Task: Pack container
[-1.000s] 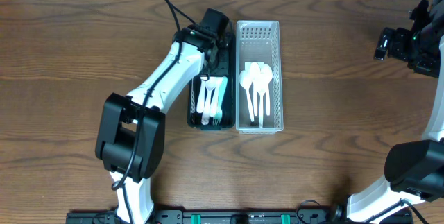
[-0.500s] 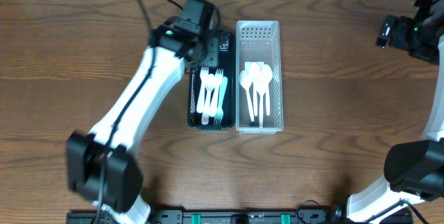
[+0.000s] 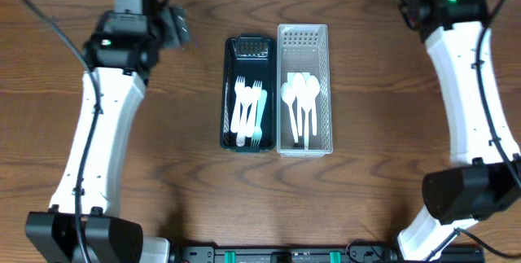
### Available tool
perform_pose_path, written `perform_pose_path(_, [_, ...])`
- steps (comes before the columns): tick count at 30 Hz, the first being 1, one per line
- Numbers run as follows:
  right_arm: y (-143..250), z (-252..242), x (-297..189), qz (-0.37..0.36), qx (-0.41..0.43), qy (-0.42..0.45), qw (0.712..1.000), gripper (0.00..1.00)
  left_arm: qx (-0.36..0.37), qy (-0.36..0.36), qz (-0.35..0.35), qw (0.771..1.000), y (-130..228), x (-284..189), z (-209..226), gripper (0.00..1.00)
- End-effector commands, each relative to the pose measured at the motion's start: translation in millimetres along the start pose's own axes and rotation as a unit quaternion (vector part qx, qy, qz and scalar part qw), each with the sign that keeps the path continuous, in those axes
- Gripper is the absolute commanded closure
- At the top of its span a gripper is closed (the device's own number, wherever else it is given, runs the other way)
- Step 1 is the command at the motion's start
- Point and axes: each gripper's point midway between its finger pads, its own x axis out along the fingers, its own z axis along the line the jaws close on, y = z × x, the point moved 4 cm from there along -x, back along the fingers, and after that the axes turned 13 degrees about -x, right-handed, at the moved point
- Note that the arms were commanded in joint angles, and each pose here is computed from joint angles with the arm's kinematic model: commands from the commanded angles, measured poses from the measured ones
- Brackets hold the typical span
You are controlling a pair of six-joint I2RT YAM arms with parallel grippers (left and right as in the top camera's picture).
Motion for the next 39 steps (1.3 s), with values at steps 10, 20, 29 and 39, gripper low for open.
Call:
perform_pose_path(10, [34, -25, 48, 0.05, -0.024, 0.072, 0.996, 0.01, 0.077, -0.021, -0.139, 0.987, -73, 8, 33, 0.02])
perform_pose_path(20, [72, -88, -14, 0.063, 0.074, 0.13, 0.987, 0.01, 0.068, 0.047, -0.111, 0.99, -23, -2, 33, 0.02])
perform_pose_path(29, [158, -79, -94, -0.087, 0.089, 0.151, 0.981, 0.01, 0.069, 0.087, -0.132, 0.985, 69, -6, 66, 0.02])
perform_pose_path(39, [241, -64, -125, -0.162, 0.043, 0.165, 0.972, 0.01, 0.088, 0.124, -0.175, 0.973, 149, -38, 93, 0.02])
